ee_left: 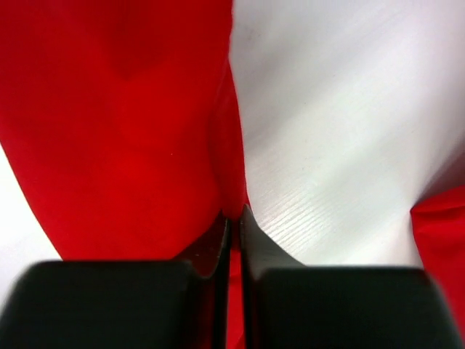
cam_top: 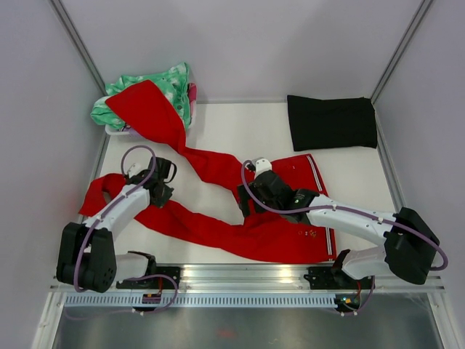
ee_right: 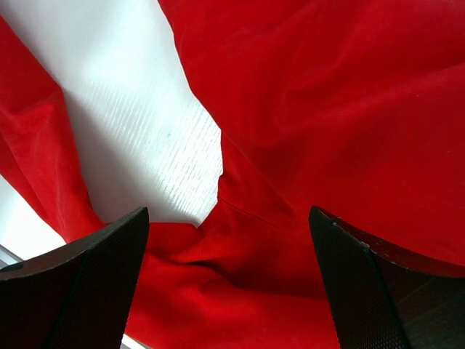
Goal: Fold and stack the trousers
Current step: Flatten the trousers out
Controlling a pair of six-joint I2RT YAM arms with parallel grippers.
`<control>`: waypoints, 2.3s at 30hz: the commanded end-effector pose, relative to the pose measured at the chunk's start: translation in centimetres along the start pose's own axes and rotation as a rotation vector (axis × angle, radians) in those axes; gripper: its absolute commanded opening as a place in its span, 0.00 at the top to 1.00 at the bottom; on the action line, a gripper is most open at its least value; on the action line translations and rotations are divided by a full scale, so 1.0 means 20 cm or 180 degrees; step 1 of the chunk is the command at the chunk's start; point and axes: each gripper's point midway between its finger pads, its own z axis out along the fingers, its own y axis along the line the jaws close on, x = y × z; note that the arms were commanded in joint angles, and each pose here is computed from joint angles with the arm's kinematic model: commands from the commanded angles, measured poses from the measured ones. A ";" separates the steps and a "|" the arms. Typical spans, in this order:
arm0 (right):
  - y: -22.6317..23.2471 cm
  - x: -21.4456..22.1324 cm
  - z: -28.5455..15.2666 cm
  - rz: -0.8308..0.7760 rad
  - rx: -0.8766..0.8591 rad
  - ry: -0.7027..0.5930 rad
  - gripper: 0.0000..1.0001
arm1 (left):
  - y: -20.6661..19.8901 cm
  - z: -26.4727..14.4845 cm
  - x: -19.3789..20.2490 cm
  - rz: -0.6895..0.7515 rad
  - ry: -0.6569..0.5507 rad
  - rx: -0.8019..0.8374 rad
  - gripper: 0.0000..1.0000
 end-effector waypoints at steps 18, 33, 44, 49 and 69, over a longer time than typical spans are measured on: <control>-0.17 -0.12 -0.10 0.0326 0.0285 -0.0351 0.03 | -0.32 -1.07 -0.50 -0.0029 -0.1465 0.2886 0.98; -0.31 0.11 -0.07 0.0541 0.0823 0.0337 0.02 | 0.19 -0.73 -0.09 -0.0324 -0.0641 0.2092 0.00; -0.63 0.32 -0.29 0.1638 0.1385 0.0372 0.04 | 0.03 -0.48 -0.55 -0.0162 -0.0815 0.0266 0.01; -0.72 0.48 -0.24 0.1869 0.1491 0.0478 0.04 | 0.09 -0.25 -0.75 -0.0194 -0.0758 -0.0116 0.04; -1.44 0.41 -0.27 0.2589 0.2369 0.0287 0.09 | 0.26 0.10 -0.97 0.0140 -0.0459 -0.0814 0.12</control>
